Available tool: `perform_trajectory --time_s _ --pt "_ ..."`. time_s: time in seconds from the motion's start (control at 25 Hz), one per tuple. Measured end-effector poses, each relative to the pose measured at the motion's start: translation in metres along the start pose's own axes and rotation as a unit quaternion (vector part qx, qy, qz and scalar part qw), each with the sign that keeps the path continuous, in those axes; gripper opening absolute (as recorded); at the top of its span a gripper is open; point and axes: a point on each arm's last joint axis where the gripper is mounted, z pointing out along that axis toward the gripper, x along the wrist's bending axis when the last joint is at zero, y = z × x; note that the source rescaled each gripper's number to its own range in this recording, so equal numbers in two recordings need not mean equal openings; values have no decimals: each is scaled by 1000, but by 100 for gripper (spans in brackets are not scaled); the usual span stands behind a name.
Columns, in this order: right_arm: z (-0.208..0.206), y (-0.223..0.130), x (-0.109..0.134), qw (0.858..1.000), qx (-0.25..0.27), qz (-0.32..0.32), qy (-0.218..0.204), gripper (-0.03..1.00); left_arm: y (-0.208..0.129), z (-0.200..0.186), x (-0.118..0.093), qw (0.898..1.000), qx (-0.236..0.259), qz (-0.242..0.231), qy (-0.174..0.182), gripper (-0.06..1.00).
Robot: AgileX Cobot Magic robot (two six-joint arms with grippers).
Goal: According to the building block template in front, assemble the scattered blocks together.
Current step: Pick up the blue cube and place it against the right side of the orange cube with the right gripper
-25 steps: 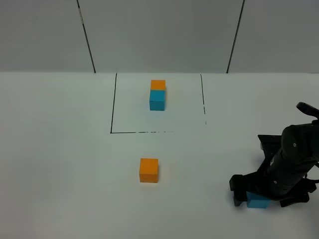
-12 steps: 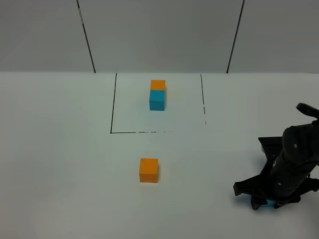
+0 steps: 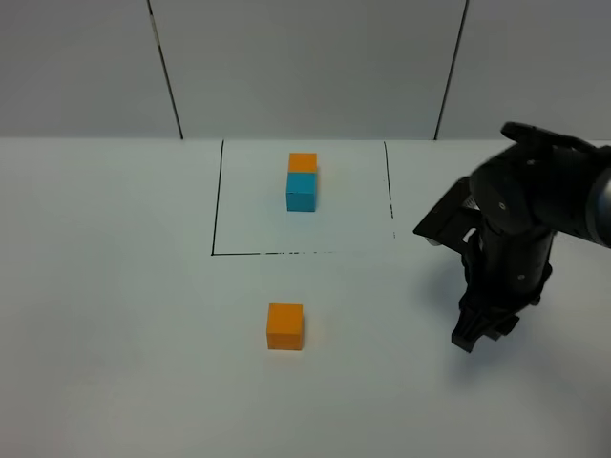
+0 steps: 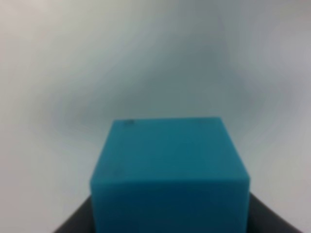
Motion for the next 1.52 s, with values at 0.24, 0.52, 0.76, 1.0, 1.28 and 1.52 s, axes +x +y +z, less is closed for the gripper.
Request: perform_trajectory --time_s 0.24,0.52,0.76,1.0,1.28,1.52 --pt "-14 58 25 976 3 -218 -13 1 0 0 0 1000 0 0 0 56" --pt "-9 110 53 957 -57 -282 34 1 0 0 0 1000 0 0 0 56" --pt "20 119 63 958 -38 -278 63 1 0 0 0 1000 0 0 0 56" --pt "29 124 66 963 -50 -255 66 1 0 0 0 1000 0 0 0 56" --pt "45 129 70 967 -49 -238 76 1 0 0 0 1000 0 0 0 56" --pt "48 130 71 967 -54 -238 73 1 0 0 0 1000 0 0 0 56"
